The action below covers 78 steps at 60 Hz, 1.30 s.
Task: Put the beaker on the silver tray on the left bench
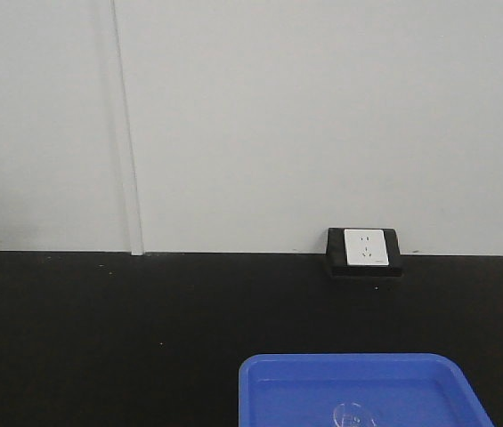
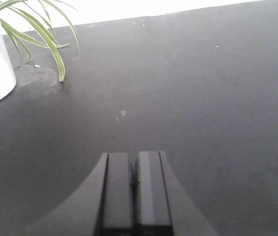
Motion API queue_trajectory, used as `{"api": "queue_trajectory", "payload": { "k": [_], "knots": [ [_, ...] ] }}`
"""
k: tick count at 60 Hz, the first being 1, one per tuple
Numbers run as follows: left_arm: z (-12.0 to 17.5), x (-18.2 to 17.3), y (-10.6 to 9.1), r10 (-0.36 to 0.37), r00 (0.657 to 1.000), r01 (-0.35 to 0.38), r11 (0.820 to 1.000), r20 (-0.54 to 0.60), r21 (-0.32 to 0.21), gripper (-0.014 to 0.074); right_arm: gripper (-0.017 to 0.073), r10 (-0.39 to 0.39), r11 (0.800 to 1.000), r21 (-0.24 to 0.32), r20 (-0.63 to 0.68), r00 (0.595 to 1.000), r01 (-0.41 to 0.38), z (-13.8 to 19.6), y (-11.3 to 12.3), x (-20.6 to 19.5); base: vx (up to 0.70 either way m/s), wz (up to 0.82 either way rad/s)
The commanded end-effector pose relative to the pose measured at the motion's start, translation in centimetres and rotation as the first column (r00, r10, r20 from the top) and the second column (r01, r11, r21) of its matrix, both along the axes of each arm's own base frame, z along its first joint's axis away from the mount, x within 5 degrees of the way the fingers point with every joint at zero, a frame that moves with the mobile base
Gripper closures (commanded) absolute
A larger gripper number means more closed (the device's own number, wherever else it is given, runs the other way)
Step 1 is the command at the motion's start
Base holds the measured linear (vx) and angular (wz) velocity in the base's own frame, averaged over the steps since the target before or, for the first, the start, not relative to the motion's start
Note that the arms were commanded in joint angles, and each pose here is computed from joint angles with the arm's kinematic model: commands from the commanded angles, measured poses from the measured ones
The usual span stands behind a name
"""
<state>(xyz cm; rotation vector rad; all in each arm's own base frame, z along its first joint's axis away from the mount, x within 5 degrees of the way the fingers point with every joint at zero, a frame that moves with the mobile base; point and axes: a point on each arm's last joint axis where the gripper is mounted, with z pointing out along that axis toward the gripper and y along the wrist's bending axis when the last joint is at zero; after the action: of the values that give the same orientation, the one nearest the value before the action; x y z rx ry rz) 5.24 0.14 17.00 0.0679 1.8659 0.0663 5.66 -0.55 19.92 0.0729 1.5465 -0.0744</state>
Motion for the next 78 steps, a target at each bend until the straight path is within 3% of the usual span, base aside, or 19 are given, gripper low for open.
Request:
{"api": "queue_trajectory", "payload": {
  "k": [1, 11, 24, 30, 46, 57, 78],
  "knots": [
    [0.0, 0.2, -0.1, -0.009, 0.998, 0.009, 1.000, 0.063, -0.005, 0.0592, 0.0571, 0.016, 1.000, -0.018, 0.187, 0.982, -0.013, 1.5, 0.2, -0.2, 0.00, 0.00],
    [0.0, 0.2, -0.1, -0.009, 0.998, 0.009, 1.000, 0.063, -0.005, 0.0592, 0.0571, 0.019, 1.000, -0.022, 0.231, 0.973, -0.014, 2.9, 0.2, -0.4, 0.00, 0.00],
    [0.0, 0.2, -0.1, -0.009, 0.998, 0.009, 1.000, 0.063, -0.005, 0.0592, 0.0571, -0.005, 1.000, -0.003, 0.028, 1.000, 0.005, 6.3, -0.1, 0.4, 0.00, 0.00],
    [0.0, 0.2, -0.1, -0.009, 0.998, 0.009, 1.000, 0.063, -0.005, 0.0592, 0.0568, -0.004, 1.000, -0.001, 0.002, 1.000, 0.004, 7.3, -0.2, 1.3, 0.00, 0.00],
    [0.0, 0.2, -0.1, -0.009, 0.998, 0.009, 1.000, 0.063, -0.005, 0.0592, 0.0545, -0.001, 1.000, 0.013, -0.122, 0.993, 0.002, 6.5, -0.3, 3.6, 0.00, 0.00],
    [0.0, 0.2, -0.1, -0.009, 0.998, 0.009, 1.000, 0.063, -0.005, 0.0592, 0.0459, 0.001, 1.000, 0.022, -0.207, 0.978, 0.004, 5.6, -0.4, 4.8, 0.00, 0.00],
    [0.0, 0.2, -0.1, -0.009, 0.998, 0.009, 1.000, 0.063, -0.005, 0.0592, 0.0197, 0.004, 1.000, 0.026, -0.277, 0.961, 0.003, 4.7, -0.5, 6.0, 0.00, 0.00]
  ]
}}
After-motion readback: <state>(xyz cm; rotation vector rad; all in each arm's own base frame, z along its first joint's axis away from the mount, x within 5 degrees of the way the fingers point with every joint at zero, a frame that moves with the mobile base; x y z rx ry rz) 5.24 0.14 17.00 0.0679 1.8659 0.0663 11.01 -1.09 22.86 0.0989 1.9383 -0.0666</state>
